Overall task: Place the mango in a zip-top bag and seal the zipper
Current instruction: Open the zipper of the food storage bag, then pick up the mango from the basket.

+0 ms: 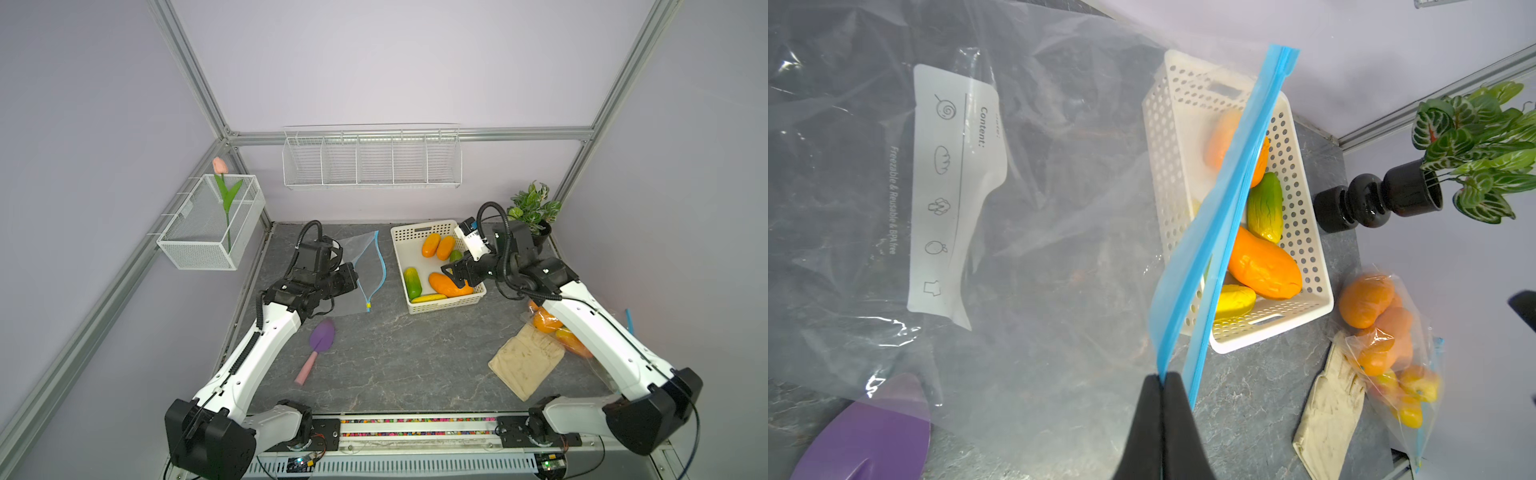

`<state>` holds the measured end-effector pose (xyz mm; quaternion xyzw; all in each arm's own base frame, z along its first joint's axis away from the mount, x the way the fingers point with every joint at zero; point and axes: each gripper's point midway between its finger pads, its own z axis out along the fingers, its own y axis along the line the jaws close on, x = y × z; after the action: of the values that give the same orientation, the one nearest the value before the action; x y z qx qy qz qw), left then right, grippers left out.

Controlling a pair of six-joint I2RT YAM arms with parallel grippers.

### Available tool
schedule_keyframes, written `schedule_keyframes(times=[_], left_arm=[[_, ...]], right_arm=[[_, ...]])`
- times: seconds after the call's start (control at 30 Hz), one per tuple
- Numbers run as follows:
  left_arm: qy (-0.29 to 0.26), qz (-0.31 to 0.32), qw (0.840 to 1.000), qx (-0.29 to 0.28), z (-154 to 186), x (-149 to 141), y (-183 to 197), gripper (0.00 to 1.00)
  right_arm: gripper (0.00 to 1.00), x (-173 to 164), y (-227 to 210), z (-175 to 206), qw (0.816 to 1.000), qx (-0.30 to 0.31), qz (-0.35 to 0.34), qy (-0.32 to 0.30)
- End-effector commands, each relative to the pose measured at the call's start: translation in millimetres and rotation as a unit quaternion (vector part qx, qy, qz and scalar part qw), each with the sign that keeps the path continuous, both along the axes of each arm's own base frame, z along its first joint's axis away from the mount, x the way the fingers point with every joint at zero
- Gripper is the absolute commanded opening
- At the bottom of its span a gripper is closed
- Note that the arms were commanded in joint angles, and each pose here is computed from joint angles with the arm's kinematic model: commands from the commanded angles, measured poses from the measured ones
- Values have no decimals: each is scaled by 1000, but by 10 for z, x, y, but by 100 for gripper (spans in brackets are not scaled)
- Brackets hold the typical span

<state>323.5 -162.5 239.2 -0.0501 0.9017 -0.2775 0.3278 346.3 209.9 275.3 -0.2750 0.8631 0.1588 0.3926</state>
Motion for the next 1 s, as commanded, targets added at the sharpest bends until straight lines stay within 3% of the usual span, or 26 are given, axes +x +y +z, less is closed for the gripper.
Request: schedule_keyframes(times=[0.0,0.33,0.6,0.97], left_arm=[[3,-8,1000,-12,-1,0,-61,0],[5,-16,1000,-2,-64,-22,-54,0],[5,-25,1000,-9,-61,-14,-95,0],[4,-27,1000,-12,-87,1,-112,0]], right_arm=[[89,166,-319,-765,983,-155,-19,97],[89,477,-398,-1532,936,-285,45,203],[89,553,-274,-1968,917,-292,103,253],[92,669,-146,-2306,910,-280,116,284]])
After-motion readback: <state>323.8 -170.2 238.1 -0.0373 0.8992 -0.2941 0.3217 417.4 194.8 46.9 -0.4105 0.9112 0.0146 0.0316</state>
